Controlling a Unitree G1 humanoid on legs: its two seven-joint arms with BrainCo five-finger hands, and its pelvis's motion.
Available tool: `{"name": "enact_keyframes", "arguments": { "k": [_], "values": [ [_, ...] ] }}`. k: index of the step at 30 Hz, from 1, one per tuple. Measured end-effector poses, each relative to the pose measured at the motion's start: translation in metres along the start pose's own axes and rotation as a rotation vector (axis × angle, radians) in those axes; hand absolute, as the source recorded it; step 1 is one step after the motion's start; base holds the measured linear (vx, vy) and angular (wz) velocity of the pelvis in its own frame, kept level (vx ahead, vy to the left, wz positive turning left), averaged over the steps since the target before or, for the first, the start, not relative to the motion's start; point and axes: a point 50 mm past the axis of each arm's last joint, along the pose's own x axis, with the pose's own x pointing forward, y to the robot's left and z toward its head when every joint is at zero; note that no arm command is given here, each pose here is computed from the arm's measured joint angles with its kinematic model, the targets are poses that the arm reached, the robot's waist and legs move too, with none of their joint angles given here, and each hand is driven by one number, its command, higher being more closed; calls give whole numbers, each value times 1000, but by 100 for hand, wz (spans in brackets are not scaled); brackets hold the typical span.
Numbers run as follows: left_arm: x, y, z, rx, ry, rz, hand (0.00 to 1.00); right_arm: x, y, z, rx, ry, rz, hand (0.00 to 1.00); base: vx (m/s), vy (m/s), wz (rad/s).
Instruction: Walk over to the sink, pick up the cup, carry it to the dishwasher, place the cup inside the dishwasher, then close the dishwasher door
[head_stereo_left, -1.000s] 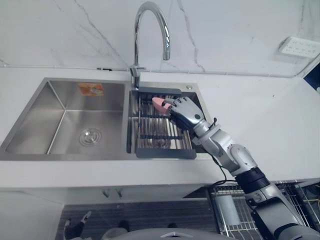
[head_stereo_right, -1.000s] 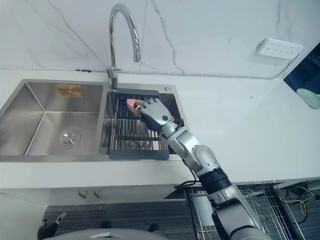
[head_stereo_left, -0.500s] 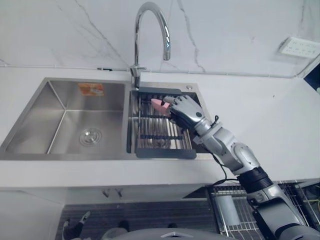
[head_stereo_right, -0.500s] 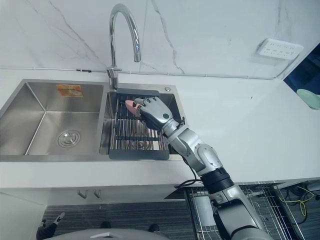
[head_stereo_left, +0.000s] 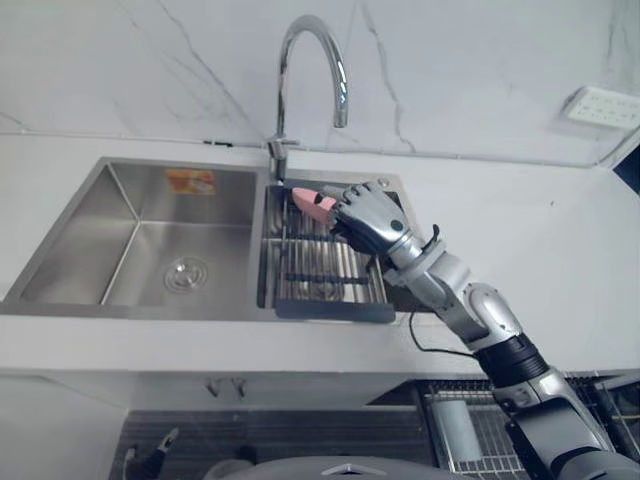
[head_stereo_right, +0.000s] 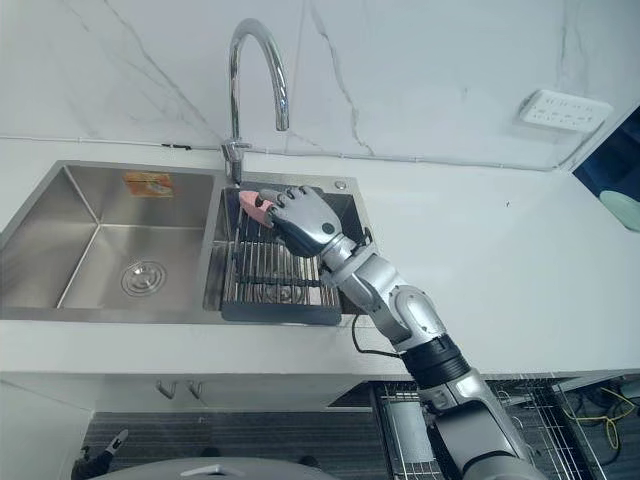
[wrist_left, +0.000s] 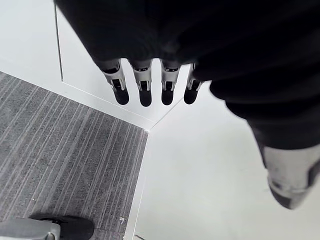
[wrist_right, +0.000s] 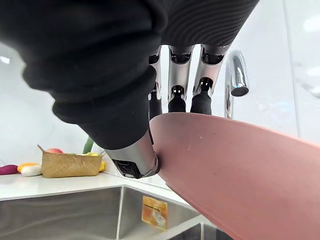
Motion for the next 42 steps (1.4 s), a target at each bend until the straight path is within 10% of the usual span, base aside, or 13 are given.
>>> {"name": "enact_keyframes", "arguments": {
  "k": [23, 42],
  "values": [
    [2, 23, -12, -73, 83, 70, 0, -2, -30, -23, -156, -34, -150, 100, -77, 48, -95],
    [-12, -6, -25, 63, 81, -73, 0, -55, -14, -54, -174, 191, 67, 100, -85, -90, -4]
  ]
}}
